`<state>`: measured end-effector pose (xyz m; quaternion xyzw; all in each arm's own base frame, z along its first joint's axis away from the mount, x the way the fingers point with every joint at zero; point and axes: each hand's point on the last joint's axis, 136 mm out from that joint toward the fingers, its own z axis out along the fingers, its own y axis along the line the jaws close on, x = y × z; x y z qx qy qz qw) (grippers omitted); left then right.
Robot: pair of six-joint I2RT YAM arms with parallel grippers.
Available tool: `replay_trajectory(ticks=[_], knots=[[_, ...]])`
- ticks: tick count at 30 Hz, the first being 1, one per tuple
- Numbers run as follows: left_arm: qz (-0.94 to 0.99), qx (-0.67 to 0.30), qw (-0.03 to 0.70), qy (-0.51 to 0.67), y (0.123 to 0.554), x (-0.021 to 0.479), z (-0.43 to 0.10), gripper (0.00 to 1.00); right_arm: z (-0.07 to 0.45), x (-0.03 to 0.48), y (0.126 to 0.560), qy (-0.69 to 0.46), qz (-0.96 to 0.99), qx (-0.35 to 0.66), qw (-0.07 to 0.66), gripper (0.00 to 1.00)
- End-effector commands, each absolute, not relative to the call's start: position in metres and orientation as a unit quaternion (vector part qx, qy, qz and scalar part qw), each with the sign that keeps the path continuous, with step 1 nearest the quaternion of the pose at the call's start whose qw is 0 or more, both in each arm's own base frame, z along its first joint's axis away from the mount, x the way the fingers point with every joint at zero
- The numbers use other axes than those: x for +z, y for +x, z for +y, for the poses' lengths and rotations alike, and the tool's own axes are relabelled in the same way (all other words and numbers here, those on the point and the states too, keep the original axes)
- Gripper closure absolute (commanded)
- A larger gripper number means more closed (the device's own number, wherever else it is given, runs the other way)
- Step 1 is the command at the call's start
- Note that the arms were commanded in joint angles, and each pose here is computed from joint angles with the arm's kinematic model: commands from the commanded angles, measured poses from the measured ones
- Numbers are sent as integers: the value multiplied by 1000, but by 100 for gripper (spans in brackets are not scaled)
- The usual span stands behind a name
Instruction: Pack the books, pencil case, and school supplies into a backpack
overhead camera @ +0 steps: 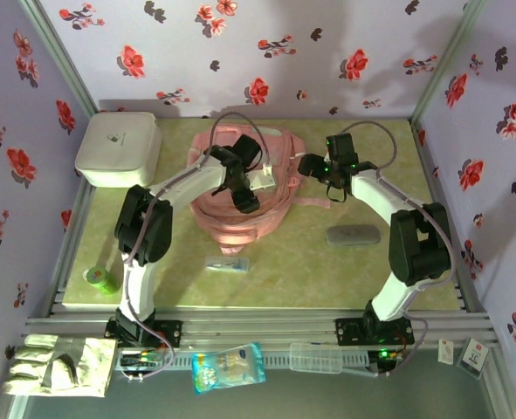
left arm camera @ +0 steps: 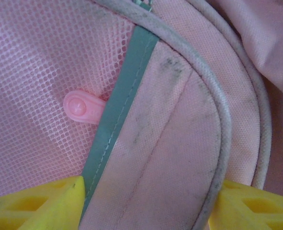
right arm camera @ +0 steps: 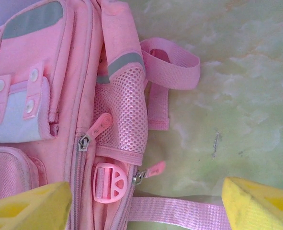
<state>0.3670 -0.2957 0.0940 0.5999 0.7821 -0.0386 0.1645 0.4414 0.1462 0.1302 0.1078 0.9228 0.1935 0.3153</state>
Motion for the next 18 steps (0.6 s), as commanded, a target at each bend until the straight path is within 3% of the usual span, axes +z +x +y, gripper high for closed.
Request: replay_trajectory(ticks=[1, 3, 10, 18], knots=[[768, -13, 200, 609, 385, 101, -299, 36, 144, 129, 446, 125, 918, 201, 317, 18], [762, -12, 208, 613, 385, 104, -299, 41, 145, 128, 446, 125, 918, 204, 317, 18], [755, -6, 269, 599, 392, 138, -297, 77, 167, 135, 458, 92, 910, 254, 316, 20], [754, -8, 315, 576, 391, 168, -289, 94, 198, 138, 481, 72, 896, 321, 298, 27]])
